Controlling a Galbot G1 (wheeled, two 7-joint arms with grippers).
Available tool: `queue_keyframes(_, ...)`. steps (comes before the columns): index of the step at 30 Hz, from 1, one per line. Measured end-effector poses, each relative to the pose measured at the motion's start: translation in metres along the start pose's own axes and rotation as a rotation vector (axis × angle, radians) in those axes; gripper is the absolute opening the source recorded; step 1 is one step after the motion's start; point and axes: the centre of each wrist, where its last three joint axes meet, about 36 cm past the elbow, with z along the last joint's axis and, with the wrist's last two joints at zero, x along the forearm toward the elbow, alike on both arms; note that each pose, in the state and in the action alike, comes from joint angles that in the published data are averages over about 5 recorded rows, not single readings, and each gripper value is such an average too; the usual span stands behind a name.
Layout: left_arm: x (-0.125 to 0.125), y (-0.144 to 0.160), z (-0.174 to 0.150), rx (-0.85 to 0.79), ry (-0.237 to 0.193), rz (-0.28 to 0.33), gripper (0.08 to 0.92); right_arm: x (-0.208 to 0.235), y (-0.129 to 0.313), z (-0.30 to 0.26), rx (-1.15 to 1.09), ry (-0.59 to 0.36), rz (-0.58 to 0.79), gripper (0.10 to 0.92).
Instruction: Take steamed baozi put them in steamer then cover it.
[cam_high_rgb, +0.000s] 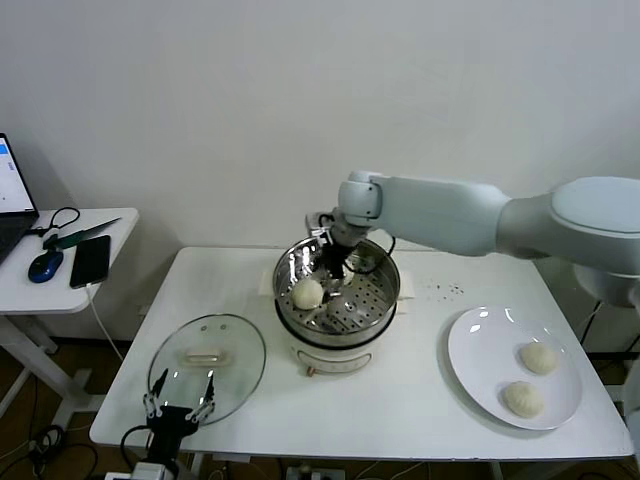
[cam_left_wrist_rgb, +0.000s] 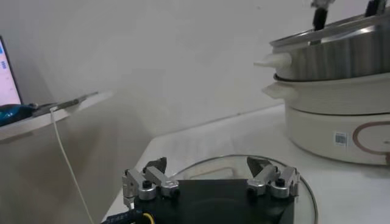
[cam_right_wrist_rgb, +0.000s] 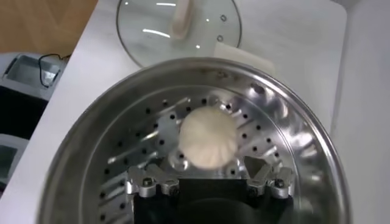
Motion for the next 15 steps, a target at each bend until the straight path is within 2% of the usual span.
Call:
queue_keyframes(8, 0.001, -0.001, -0.001, 0.006, -0.001, -0.012, 0.823, 0.05, 0.046, 0.078, -0.037, 0.026, 0.0, 0.823)
queue_keyframes(15, 0.006, 0.004, -0.002, -0.002, 0.006, -0.02, 0.823, 0.051, 0.107, 0.158, -0.109, 0.041, -0.016, 0.823)
